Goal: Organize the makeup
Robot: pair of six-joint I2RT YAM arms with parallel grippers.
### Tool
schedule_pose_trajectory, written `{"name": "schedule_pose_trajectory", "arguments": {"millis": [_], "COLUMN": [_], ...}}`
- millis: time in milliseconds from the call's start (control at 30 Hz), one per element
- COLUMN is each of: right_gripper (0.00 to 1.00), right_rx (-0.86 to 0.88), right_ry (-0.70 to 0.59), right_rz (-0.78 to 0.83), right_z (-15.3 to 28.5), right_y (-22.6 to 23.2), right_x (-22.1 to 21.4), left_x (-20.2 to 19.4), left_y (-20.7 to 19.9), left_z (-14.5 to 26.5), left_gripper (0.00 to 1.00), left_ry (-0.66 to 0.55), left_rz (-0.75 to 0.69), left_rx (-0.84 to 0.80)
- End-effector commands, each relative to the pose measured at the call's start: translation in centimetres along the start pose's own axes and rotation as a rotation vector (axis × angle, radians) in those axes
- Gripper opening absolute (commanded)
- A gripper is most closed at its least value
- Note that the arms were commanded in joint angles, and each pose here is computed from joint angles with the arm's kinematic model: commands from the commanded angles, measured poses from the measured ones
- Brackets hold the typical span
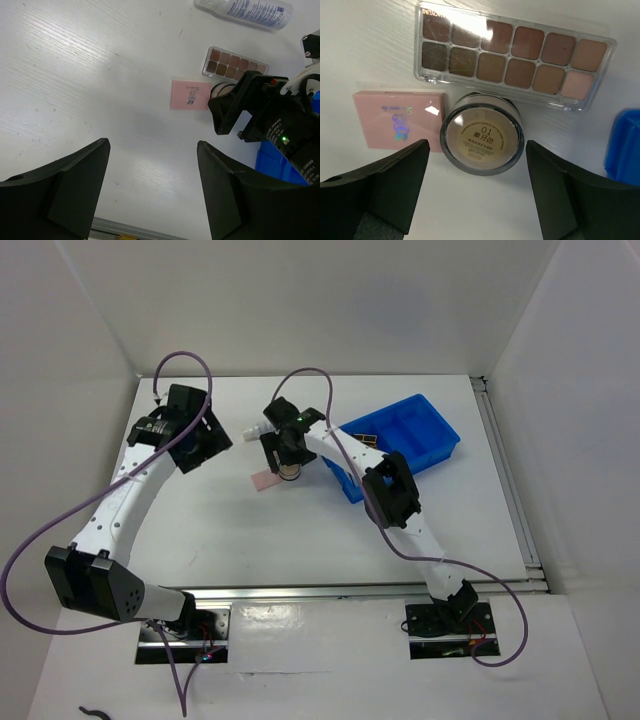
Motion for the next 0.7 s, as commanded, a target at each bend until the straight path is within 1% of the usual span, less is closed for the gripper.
{"name": "schedule_pose_trajectory", "arguments": {"millis": [0,33,67,200,267,333,367,467,533,633,667], "right_gripper": [0.85,0.79,0.76,0.68,0.68,0.8,0.85,0.91,0.91,0.84,0.8], "right_rx": [-0.003,0.002,0.009,0.022,0.019,0.019,0.014,0.005,0.0,0.01,0.01], "right_ry": [-0.012,0.002,-0.008,-0.011,-0.024,-0.024,-0.016,-0.021,-0.021,-0.037,-0.037], "right_rz": [-0.013,-0.026,-0.027,-0.037,-0.037,-0.037,-0.037,-0.037,-0.045,-0.055,-0.055], "right_z": [-1.0,-1.4,-1.5,-1.5,-1.1,-1.1,-1.5,-2.0,-2.4,-2.5,-2.5], "right_y": [0.3,0.4,0.5,0.7,0.7,0.7,0.6,0.5,0.1,0.3,0.3], "right_x": [0.1,-0.2,-0.1,0.0,0.3,0.3,0.1,0.0,0.2,0.5,0.5], "left_x": [0.1,0.1,0.1,0.1,0.1,0.1,0.1,0.1,0.1,0.3,0.3], "left_y": [0.1,0.1,0.2,0.2,0.2,0.2,0.3,0.3,0.3,0.2,0.2], "left_z": [-0.2,-0.2,-0.2,-0.2,-0.2,-0.2,-0.2,-0.2,-0.2,0.0,0.0], "left_gripper": [0.84,0.84,0.84,0.84,0.84,0.84,0.84,0.84,0.84,0.84,0.84], "left_ry": [-0.011,-0.011,-0.011,-0.018,-0.018,-0.018,-0.018,-0.018,-0.018,-0.026,-0.026], "left_rz": [-0.021,-0.03,-0.03,-0.037,-0.037,-0.037,-0.046,-0.047,-0.047,-0.054,-0.054], "left_rx": [0.005,0.005,0.005,0.001,0.001,0.001,0.001,0.001,0.001,-0.003,-0.003]}}
Point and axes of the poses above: each gripper's point midway between its finger pads, its own z axis back along the fingers, its own y axis along the line the jaws close on, x = y × z, the point moved 9 cm from there along z, back along the fingers, and after that the axes turned 13 degrees about -z, right-handed, at the moved point
